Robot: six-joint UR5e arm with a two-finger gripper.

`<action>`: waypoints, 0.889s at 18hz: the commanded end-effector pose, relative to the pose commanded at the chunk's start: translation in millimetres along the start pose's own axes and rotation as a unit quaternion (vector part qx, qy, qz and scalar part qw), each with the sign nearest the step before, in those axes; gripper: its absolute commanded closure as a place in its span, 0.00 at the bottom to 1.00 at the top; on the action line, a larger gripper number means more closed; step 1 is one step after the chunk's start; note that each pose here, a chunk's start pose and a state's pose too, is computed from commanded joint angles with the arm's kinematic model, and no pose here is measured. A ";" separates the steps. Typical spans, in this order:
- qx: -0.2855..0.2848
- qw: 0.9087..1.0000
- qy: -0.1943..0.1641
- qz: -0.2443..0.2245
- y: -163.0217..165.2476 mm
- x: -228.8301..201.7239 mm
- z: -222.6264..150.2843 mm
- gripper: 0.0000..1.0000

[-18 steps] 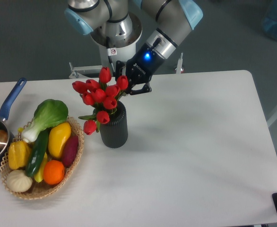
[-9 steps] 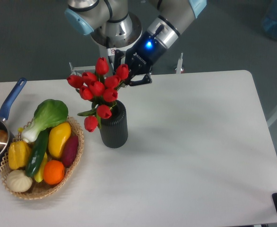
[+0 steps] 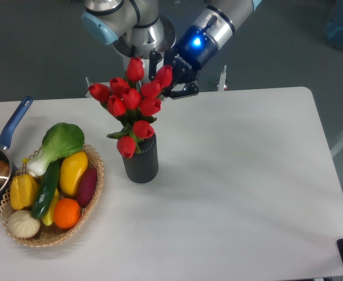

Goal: Pick up the flowers from the vase
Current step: 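Lift the gripped tulip bunch upward out of the vase, then carry the tulip bunch up and away from the vase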

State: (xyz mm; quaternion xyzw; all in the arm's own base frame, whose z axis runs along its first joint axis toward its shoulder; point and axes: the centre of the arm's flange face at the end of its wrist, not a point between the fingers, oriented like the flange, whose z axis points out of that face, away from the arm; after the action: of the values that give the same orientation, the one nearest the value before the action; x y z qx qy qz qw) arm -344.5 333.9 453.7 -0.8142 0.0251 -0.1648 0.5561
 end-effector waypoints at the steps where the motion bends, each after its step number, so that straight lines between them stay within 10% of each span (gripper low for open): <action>1: 0.000 1.000 -0.001 -0.003 -1.9 -0.4 -1.3 1.00; 16: 0.053 0.997 -0.027 -0.051 -42.5 -9.8 -36.5 1.00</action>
State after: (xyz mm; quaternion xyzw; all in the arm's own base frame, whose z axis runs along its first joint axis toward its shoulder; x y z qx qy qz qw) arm -370.6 319.5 502.2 -0.7877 -0.0401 -0.1718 0.5902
